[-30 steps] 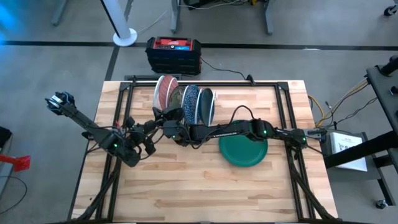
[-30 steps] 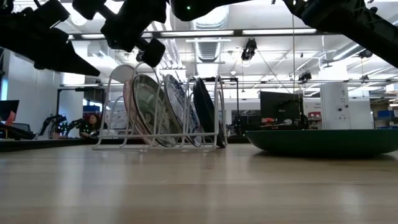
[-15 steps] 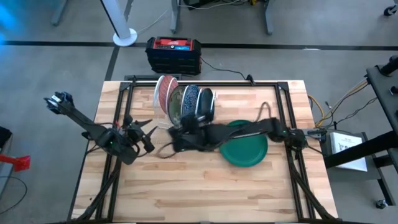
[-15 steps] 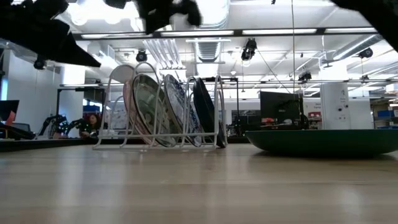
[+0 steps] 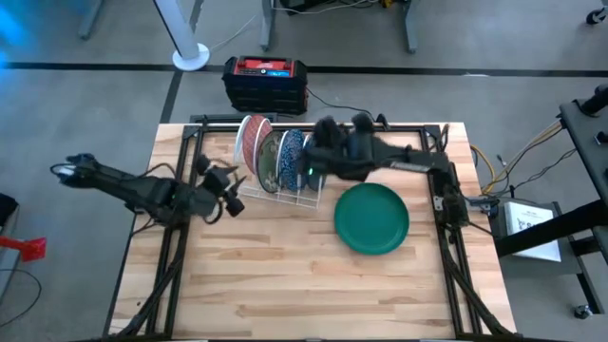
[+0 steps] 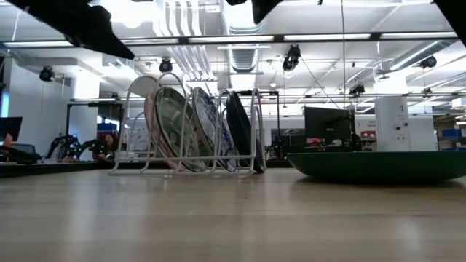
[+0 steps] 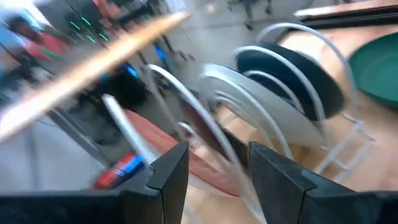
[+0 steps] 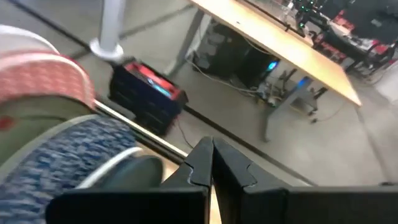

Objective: Sort dishes
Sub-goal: Remove the orange patterned plate from the dish rack

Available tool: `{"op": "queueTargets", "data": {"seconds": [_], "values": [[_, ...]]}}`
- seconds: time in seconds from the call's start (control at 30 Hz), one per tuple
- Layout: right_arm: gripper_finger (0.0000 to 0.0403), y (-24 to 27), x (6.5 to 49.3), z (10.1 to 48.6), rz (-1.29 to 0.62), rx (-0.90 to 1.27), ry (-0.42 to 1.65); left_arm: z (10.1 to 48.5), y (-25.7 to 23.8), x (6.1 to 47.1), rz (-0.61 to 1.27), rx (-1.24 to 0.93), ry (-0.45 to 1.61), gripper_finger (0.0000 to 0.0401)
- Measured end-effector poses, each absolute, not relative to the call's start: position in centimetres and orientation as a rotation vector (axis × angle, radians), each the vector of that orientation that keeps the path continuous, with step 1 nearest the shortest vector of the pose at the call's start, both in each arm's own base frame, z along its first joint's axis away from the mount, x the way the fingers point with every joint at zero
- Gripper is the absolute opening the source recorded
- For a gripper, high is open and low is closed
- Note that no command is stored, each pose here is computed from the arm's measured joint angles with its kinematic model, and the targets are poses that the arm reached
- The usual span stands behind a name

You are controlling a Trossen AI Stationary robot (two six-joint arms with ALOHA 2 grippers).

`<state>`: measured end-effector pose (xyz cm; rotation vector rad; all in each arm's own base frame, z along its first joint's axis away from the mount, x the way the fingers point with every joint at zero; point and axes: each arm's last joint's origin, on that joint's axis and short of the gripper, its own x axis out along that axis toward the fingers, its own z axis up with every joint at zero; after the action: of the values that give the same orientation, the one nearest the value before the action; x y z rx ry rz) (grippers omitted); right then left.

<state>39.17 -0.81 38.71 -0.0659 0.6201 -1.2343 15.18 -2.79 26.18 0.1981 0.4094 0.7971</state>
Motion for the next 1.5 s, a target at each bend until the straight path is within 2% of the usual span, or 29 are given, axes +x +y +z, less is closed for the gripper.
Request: {"op": "queueTargets", "data": {"seconds": [0.2,0.4,0.47,0.57,0.87,0.93,1.07,1.23,1.5], "values": [[0.0000,-6.6,37.4,40.8,-1.233,-0.092,0.739,26.8,-0.4,16.5,0.729,0.039,0.476,0.0155],[0.0000,-13.0,36.3,42.7,-1.101,0.021,0.721,29.4,2.2,16.8,0.710,-0.132,0.467,0.0155],[0.0000,-15.0,36.0,43.0,-1.093,0.036,0.707,29.7,3.0,16.6,0.760,-0.158,0.504,0.0155],[0.0000,-17.2,35.4,42.8,-1.093,0.050,0.721,29.3,4.0,16.4,0.847,-0.188,0.582,0.0155],[0.0000,-20.5,36.2,40.9,-1.074,0.025,0.766,28.3,4.5,18.5,0.846,-0.302,0.644,0.0155],[0.0000,-20.6,37.0,41.0,-0.922,0.004,0.739,28.2,4.6,19.1,0.852,-0.305,0.657,0.0155],[0.0000,-20.6,38.6,40.5,-0.394,-0.132,0.719,28.4,4.6,19.8,0.855,-0.307,0.668,0.0155],[0.0000,-22.1,39.3,38.8,0.024,-0.369,0.658,29.3,4.2,19.2,0.842,-0.284,0.697,0.0155],[0.0000,-23.9,43.1,34.4,0.071,-0.518,0.617,28.0,2.4,18.8,0.763,-0.243,0.725,0.0155]]}}
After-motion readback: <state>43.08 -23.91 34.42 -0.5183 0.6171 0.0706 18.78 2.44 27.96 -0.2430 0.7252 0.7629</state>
